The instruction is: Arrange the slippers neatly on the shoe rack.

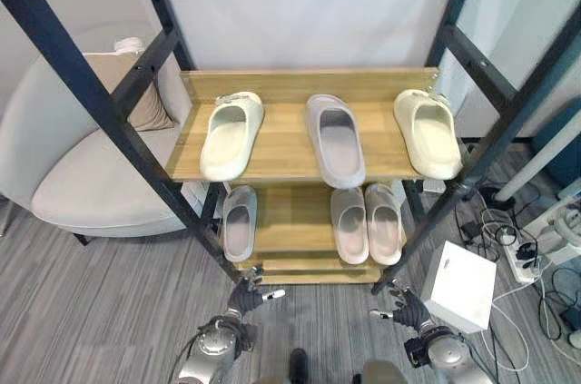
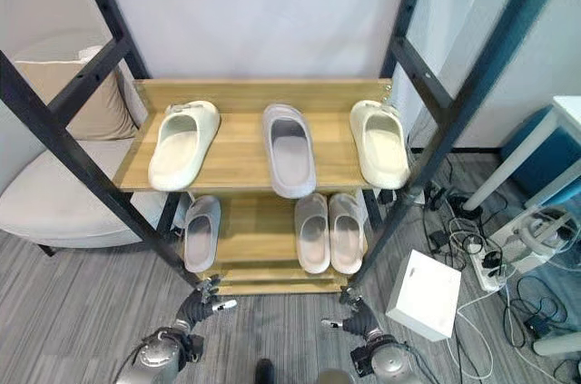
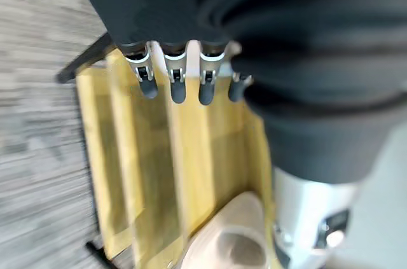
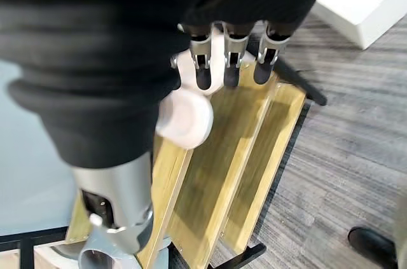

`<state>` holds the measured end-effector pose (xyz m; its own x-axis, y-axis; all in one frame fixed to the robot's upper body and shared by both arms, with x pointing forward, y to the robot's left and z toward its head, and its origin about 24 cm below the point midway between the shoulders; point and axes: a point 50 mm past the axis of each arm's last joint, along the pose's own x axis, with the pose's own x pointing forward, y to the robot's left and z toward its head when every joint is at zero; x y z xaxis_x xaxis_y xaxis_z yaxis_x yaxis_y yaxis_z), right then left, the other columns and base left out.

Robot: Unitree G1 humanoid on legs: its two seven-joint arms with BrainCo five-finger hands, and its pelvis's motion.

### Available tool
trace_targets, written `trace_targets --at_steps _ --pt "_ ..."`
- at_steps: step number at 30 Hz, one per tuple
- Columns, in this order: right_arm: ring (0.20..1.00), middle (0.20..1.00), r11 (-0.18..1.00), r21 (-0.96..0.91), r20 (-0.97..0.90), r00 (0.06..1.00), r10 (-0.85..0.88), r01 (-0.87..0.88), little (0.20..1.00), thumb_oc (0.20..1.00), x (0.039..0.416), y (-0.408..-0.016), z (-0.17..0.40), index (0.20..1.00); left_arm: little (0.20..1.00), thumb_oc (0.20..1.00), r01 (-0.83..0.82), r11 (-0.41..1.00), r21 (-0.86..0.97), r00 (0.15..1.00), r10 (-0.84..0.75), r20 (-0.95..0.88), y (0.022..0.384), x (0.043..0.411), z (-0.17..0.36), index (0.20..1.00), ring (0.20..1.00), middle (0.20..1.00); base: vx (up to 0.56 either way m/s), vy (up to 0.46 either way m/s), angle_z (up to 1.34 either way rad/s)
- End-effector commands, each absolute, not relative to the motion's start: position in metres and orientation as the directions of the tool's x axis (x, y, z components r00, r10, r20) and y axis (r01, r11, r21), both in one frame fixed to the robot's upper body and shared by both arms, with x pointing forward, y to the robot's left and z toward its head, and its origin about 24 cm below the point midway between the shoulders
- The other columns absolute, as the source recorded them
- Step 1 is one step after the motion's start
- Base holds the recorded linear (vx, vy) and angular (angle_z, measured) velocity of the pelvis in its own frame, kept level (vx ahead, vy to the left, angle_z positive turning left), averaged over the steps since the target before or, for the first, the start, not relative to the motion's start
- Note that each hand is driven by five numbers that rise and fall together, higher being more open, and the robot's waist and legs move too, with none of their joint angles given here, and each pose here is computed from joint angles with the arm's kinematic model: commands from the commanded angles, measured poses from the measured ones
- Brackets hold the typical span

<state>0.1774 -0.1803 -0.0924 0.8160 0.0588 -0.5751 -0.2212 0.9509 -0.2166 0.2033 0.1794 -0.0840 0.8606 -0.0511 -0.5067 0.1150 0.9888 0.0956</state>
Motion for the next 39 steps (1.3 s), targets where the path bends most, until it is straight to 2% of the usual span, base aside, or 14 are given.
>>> trace_targets --at_steps 1,7,10,14,15,16,19,21,24,28,32,35,39 --pt "1.000 1.000 0.950 -0.229 -0.473 0.877 0.083 -0.214 1.000 1.000 0.204 -0.177 -0.072 1.000 1.000 1.000 0.119 0.987 0.107 0.920 -0.069 -0.386 0.175 0.221 -0.063 1.000 1.000 1.000 0.06 -0.108 0.26" --pt "1.000 1.000 0.938 -0.245 -0.460 0.881 0.108 -0.243 1.000 1.000 0.202 -0.175 -0.069 1.000 1.000 1.000 0.132 0.988 0.085 0.906 -0.086 -0.414 0.169 0.214 -0.070 1.000 1.000 1.000 0.07 -0.131 0.17" --pt "1.000 1.000 0.901 -0.338 -0.399 0.909 0.124 -0.272 1.000 1.000 0.207 -0.174 -0.057 1.000 1.000 1.000 0.147 0.985 0.090 0.903 -0.096 -0.418 0.166 0.213 -0.071 1.000 1.000 1.000 0.01 -0.091 -0.01" --pt "1.000 1.000 0.713 -0.667 -0.128 0.975 0.180 -0.218 1.000 1.000 0.201 -0.181 -0.004 1.000 1.000 1.000 0.121 0.986 0.117 0.916 -0.065 -0.397 0.165 0.211 -0.069 1.000 1.000 1.000 0.00 -0.038 0.01" --pt "1.000 1.000 0.712 -0.667 -0.129 0.975 0.179 -0.219 1.000 1.000 0.201 -0.181 -0.004 1.000 1.000 1.000 0.121 0.986 0.116 0.915 -0.066 -0.397 0.165 0.210 -0.069 1.000 1.000 1.000 0.00 0.000 0.00" --pt "1.000 1.000 0.630 -0.759 -0.049 0.978 0.201 -0.167 1.000 1.000 0.187 -0.186 0.012 1.000 1.000 1.000 0.114 0.984 0.135 0.916 -0.051 -0.397 0.165 0.207 -0.071 1.000 1.000 1.000 0.00 -0.015 -0.08" --pt "1.000 1.000 0.535 -0.844 0.104 0.968 0.228 -0.035 1.000 1.000 0.171 -0.191 0.044 1.000 1.000 1.000 0.100 0.982 0.158 0.916 -0.029 -0.400 0.167 0.203 -0.074 1.000 1.000 1.000 -0.02 -0.014 -0.06" --pt "1.000 1.000 0.510 -0.854 0.271 0.926 0.265 0.104 1.000 1.000 0.158 -0.188 0.077 1.000 1.000 1.000 0.094 0.977 0.190 0.922 -0.014 -0.387 0.169 0.200 -0.074 1.000 1.000 1.000 -0.02 -0.015 -0.17" --pt "1.000 1.000 0.501 -0.847 0.355 0.890 0.287 0.177 1.000 1.000 0.155 -0.185 0.090 1.000 1.000 1.000 0.100 0.975 0.199 0.924 -0.017 -0.382 0.168 0.197 -0.073 1.000 1.000 1.000 -0.01 -0.013 -0.20" --pt "1.000 1.000 0.529 -0.779 0.545 0.781 0.305 0.337 1.000 1.000 0.160 -0.177 0.122 1.000 1.000 1.000 0.100 0.975 0.198 0.933 -0.022 -0.358 0.164 0.200 -0.069 1.000 1.000 1.000 -0.01 -0.003 -0.02" --pt "1.000 1.000 0.538 -0.669 0.724 0.614 0.314 0.513 1.000 1.000 0.191 -0.170 0.157 1.000 1.000 1.000 0.109 0.979 0.175 0.934 -0.041 -0.354 0.158 0.201 -0.068 1.000 1.000 1.000 0.00 0.010 0.02" --pt "1.000 1.000 0.535 -0.618 0.775 0.558 0.295 0.576 1.000 1.000 0.214 -0.166 0.171 1.000 1.000 1.000 0.108 0.980 0.166 0.930 -0.041 -0.365 0.157 0.202 -0.070 1.000 1.000 1.000 0.00 0.017 0.10" --pt "1.000 1.000 0.524 -0.563 0.816 0.531 0.229 0.639 1.000 1.000 0.252 -0.165 0.189 1.000 1.000 1.000 0.114 0.982 0.148 0.924 -0.050 -0.378 0.155 0.201 -0.072 1.000 1.000 1.000 0.02 0.032 0.16"
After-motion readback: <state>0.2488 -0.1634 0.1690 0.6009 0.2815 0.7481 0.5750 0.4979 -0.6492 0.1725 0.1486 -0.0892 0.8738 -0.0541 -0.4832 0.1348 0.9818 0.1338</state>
